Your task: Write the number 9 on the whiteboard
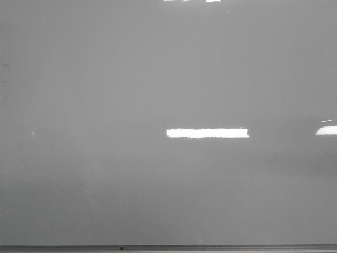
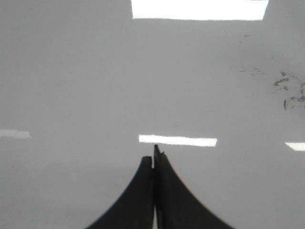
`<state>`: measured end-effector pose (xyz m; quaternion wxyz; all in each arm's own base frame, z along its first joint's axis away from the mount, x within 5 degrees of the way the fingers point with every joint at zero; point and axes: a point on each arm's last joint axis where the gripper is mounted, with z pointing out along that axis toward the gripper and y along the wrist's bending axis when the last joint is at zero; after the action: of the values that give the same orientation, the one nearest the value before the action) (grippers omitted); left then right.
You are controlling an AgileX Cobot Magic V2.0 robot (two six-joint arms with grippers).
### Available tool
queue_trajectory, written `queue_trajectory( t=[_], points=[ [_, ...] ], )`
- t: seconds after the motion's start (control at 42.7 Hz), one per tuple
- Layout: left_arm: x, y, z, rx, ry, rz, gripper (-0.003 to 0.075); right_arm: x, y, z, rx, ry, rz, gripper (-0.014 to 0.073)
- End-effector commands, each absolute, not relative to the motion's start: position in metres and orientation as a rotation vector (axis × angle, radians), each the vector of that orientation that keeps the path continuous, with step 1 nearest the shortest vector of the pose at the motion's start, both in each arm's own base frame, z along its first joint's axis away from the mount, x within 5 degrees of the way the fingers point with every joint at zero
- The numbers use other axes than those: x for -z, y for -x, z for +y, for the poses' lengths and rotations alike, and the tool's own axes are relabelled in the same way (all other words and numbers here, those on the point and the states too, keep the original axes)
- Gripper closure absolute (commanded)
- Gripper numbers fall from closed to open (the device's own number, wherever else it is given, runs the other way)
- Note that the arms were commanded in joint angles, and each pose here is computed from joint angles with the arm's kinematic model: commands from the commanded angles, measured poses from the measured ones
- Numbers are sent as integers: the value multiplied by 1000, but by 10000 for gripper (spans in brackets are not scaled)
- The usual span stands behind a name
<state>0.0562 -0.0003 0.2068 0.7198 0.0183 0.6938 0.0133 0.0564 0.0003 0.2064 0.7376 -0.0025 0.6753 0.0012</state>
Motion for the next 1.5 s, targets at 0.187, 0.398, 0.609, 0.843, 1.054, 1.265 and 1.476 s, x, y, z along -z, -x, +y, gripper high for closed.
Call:
queue_trajectory(
  t=[0.187, 0.398, 0.609, 0.843, 1.054, 1.265, 1.476],
  points=[
    [-218, -54, -1, -11, -43, 1400, 739, -221, -53, 0, 1, -3, 1324, 664],
    [-231, -51, -2, 16, -23, 1328, 739, -243, -47, 0, -1, -4, 1260, 664],
    [-284, -37, -1, 42, 8, 1277, 739, -295, -31, 0, -4, 0, 1262, 664],
    [-347, -26, 0, 37, 16, 1333, 739, -353, -23, 1, -7, 4, 1361, 664],
    [-382, -39, 0, 33, 21, 1460, 739, -385, -31, 1, -9, 8, 1500, 664],
    [-377, -69, 0, 26, 24, 1645, 739, -383, -55, 1, -10, 9, 1653, 664],
    [-360, -98, 0, 20, 27, 1851, 739, -370, -79, 1, -12, 11, 1825, 664]
  ],
)
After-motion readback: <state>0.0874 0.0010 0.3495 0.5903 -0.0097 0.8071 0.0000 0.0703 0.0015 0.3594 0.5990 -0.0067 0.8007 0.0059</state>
